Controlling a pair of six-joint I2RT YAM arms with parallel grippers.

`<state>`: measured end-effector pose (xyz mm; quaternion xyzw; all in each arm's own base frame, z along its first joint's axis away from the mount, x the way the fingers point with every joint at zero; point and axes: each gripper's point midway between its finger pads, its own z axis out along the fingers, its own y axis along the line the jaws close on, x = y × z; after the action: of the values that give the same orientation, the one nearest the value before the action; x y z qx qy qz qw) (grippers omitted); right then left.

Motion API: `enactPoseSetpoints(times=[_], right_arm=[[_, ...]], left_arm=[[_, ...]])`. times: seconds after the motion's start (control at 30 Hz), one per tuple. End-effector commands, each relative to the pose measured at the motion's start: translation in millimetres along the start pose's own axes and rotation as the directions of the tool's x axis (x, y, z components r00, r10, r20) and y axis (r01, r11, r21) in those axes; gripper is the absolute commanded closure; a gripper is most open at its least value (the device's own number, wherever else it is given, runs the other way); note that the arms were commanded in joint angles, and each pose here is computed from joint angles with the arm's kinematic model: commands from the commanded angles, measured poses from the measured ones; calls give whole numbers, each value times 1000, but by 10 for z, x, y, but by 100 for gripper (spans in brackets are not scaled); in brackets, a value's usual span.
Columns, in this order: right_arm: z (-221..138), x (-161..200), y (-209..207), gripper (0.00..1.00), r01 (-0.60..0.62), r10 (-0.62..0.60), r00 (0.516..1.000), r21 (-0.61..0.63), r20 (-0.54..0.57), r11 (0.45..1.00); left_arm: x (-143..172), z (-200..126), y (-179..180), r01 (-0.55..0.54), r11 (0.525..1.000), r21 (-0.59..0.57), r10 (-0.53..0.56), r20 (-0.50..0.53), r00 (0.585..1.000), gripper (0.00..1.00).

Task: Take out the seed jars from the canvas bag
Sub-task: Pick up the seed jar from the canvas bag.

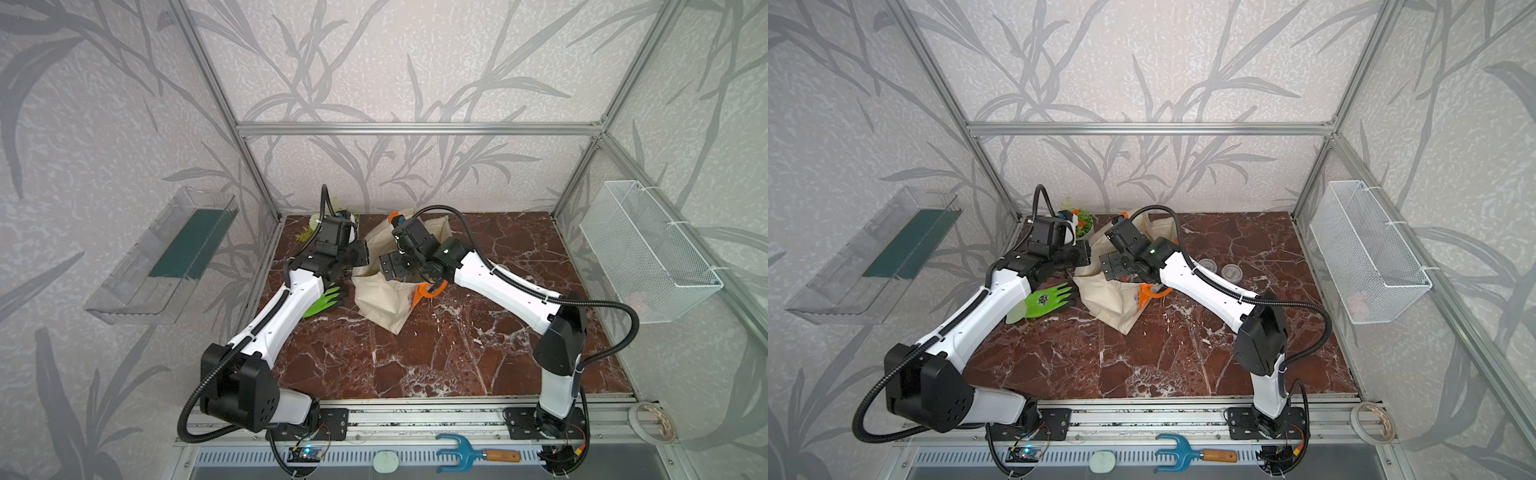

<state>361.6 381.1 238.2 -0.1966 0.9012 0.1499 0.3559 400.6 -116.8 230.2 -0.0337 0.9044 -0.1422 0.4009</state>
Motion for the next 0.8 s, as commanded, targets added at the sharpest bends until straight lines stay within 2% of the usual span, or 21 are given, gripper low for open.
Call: enactPoseSetpoints(times=[0.0,0.17,0.57,0.77], right_arm=[[-240,-106,30,1,9,-8,999,-12,41,1000],[-213,-103,117,1,17,-16,999,-22,40,1000],[120,-18,133,0,32,-32,999,16,-14,999],[192,35,142,5,36,-36,999,18,-33,999]], left_arm=[[-65,-139,-25,0,1000,6,0,33,999,100],[-70,-146,-24,1,1000,7,-2,36,999,100],[-55,-133,-19,2,1000,5,-2,32,999,100],[-56,-137,-11,1,1000,2,-1,33,999,100]])
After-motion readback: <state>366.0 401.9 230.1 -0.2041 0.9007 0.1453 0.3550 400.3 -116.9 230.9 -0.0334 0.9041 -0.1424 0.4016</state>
